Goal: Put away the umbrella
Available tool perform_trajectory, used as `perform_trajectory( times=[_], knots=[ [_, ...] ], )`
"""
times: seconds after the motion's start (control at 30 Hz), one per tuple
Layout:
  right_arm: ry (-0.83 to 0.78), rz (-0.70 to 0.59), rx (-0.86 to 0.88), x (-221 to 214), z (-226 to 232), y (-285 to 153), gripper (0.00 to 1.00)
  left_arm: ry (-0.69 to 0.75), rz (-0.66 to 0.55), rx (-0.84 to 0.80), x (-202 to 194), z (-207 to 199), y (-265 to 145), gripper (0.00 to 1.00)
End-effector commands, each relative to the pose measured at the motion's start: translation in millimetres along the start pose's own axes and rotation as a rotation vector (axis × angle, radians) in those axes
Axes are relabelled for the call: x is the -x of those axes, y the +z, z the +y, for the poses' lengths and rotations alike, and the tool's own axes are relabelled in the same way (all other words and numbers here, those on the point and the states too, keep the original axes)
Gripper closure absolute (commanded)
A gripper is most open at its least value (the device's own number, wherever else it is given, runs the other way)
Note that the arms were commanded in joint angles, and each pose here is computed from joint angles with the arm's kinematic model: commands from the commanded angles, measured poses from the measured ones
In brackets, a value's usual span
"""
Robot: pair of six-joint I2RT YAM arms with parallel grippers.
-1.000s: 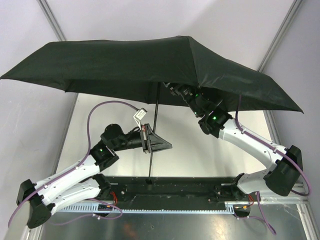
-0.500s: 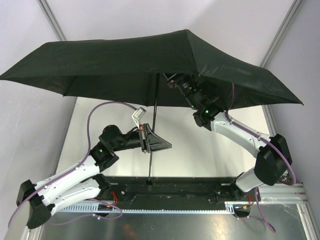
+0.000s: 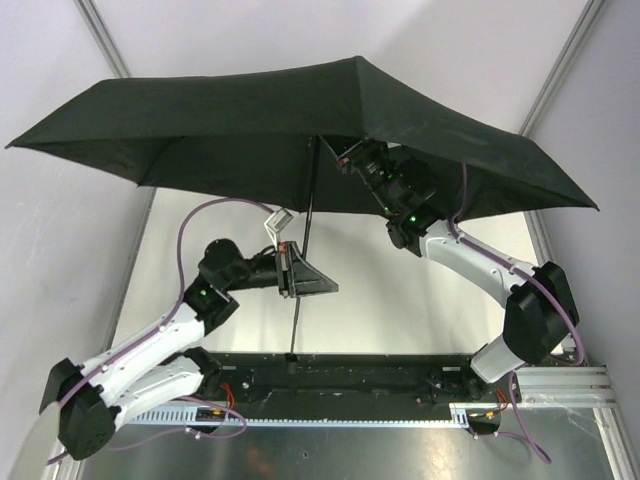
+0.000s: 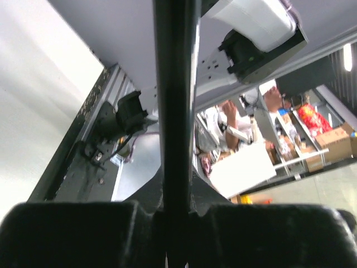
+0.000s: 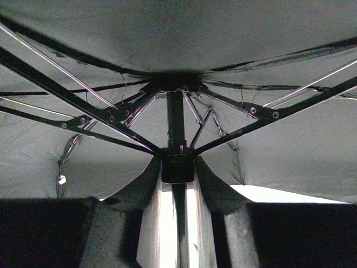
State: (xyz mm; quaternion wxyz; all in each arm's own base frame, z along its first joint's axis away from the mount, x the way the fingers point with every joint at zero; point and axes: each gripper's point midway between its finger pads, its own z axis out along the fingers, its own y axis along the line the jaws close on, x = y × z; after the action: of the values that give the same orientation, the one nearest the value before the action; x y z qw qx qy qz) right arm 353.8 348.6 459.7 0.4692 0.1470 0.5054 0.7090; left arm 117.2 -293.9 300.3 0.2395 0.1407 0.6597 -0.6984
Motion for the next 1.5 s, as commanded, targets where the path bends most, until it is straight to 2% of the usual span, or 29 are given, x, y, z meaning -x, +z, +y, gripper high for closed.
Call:
perform_trajectory(
  times=[0.0,0.3,0.53,0.67,0.8,0.9,1.0,1.03,1.13,1.2,1.23,1.3,1.47],
  knots=[
    [-0.047,0.150,-0.002,-26,22,-21,1.00,0.096,-0.042,-0.079,57,-28,-6,1.00],
    [-0.244,0.238,0.115,-26,43,-37,1.00,0.087,0.014,-0.069,111,-17,9,1.00],
    [-0.549,0.232,0.075,-33,11,-30,1.00,0.097,0.001,-0.055,136,-2,27,1.00],
    [-0.690,0.217,-0.043,-50,-18,-29,1.00,0.124,-0.001,-0.048,145,7,29,1.00],
    [-0.887,0.095,-0.276,-66,-33,-44,1.00,0.176,-0.100,0.030,154,29,6,1.00],
    [-0.848,0.082,-0.271,-76,-26,-45,1.00,0.152,-0.090,0.042,148,37,-2,1.00],
    [-0.691,0.074,-0.252,-62,-22,-39,1.00,0.184,-0.089,0.038,140,33,-7,1.00],
    [-0.633,0.077,-0.230,-57,-18,-37,0.96,0.200,-0.096,0.040,138,32,-9,1.00],
    [-0.473,0.086,-0.154,-46,-10,-26,0.63,0.201,-0.089,0.037,136,31,-11,1.00],
    [-0.397,0.081,-0.117,-38,-9,-17,0.28,0.204,-0.087,0.033,136,30,-11,1.00],
    [-0.366,0.072,-0.109,-32,-10,-13,0.14,0.206,-0.091,0.034,136,30,-12,1.00],
    [-0.309,0.050,-0.109,-19,-17,-3,0.04,0.208,-0.094,0.032,135,27,-12,1.00],
    [-0.201,0.054,-0.046,4,-17,18,0.01,0.203,-0.090,0.017,132,24,-11,1.00]
  ],
)
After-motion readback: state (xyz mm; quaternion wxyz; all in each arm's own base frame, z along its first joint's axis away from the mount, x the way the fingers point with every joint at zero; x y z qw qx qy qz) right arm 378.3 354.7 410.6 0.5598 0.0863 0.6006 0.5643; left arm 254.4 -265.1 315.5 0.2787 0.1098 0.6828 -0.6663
